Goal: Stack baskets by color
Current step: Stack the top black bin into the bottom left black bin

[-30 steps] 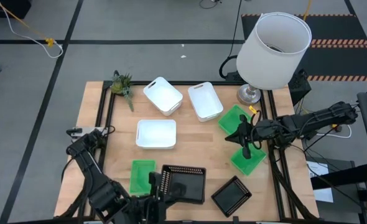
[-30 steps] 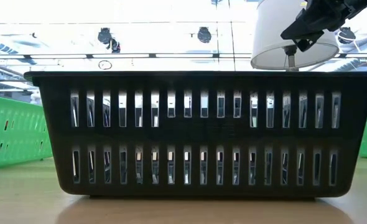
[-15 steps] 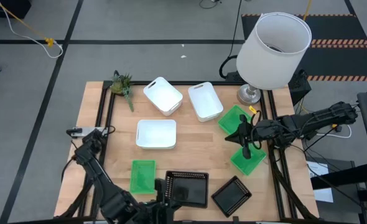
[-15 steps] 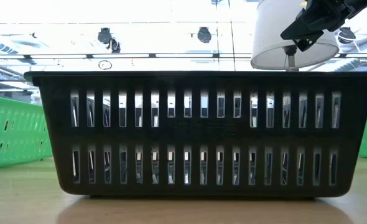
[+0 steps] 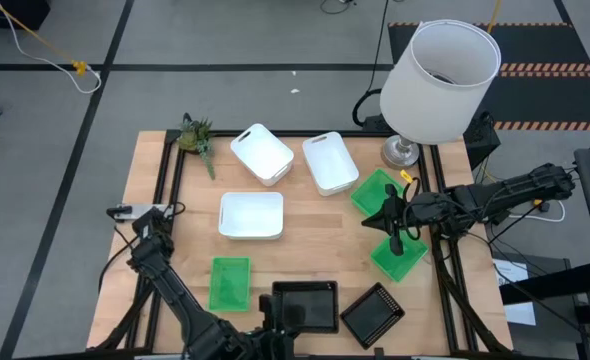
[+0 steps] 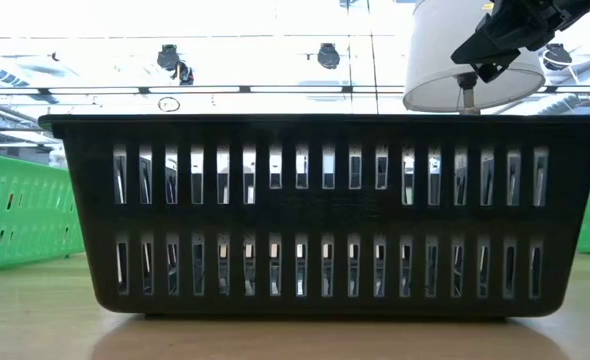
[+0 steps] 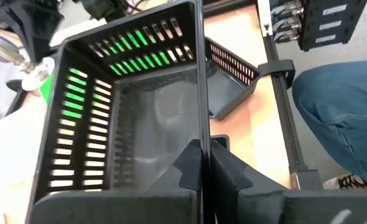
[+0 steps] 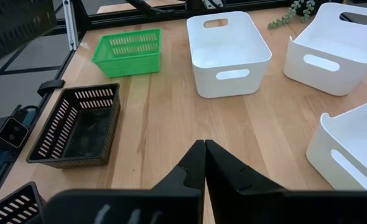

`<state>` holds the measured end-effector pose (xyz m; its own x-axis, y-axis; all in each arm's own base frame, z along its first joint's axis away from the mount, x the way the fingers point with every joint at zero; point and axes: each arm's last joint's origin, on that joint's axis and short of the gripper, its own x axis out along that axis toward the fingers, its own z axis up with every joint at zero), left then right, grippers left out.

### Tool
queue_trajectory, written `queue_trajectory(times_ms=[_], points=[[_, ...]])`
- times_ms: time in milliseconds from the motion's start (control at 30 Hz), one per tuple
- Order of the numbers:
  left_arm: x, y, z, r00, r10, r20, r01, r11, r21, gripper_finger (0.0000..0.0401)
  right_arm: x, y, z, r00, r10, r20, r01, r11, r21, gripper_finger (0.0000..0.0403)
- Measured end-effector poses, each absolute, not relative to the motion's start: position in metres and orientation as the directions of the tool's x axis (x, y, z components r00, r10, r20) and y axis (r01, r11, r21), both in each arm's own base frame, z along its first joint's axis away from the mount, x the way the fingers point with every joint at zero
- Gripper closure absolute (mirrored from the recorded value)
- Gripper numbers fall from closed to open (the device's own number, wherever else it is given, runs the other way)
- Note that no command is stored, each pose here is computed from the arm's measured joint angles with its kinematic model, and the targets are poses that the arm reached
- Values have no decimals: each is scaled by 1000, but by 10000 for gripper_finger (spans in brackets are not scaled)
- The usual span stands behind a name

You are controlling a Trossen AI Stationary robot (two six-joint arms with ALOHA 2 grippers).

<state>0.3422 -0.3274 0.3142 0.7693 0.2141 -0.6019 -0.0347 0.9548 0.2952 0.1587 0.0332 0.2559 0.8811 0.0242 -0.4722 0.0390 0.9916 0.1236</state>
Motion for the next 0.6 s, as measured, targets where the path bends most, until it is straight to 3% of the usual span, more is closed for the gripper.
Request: queue_trajectory(times_ms=[367,600], points=[[357,-333,278,717,228,-659,-47,959,281,375,159,33,256,881,24,-473,39,992,123,401],[366,-334,256,682,239,-691,-46,957,285,393,159,33,256,881,24,-473,39,992,124,401]])
